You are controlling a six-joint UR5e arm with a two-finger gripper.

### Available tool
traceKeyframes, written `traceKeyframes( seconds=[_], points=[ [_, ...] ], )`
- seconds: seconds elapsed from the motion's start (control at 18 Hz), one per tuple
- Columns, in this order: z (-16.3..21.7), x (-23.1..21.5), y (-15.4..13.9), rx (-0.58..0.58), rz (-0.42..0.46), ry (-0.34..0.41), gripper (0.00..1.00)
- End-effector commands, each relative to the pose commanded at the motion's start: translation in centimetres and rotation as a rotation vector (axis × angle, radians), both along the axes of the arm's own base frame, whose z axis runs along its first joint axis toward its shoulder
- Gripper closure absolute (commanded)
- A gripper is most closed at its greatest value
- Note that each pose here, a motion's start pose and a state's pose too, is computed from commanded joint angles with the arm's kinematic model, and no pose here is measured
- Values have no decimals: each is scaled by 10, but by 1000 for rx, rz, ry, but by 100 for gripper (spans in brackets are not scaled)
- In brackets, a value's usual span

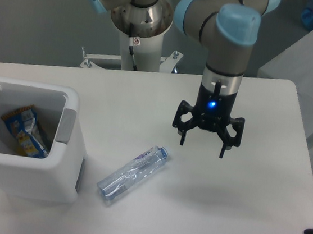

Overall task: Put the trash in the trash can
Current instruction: 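Move the open gripper over to the clear water bottle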

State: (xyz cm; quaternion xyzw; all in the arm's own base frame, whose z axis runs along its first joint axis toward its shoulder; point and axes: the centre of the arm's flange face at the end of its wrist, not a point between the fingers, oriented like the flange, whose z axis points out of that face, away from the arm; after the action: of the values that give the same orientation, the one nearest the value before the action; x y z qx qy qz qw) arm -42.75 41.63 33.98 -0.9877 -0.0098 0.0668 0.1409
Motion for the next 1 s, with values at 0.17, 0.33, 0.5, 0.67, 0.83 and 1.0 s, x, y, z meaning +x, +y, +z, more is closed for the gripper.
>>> traceKeyframes(
  seconds=[0.17,0.33,0.5,0.67,0.83,1.0],
  points=[
    [-10,3,-3,-37,8,-4,0],
    [-28,6,0,-55,8,-31,0],
    [-44,10,-3,-83,5,-47,0],
    [-52,14,0,-105,-4,-51,0],
    [-62,20,4,-146,-6,-47,0],
    [-75,27,6,-176,-15,-61,0]
  ],
)
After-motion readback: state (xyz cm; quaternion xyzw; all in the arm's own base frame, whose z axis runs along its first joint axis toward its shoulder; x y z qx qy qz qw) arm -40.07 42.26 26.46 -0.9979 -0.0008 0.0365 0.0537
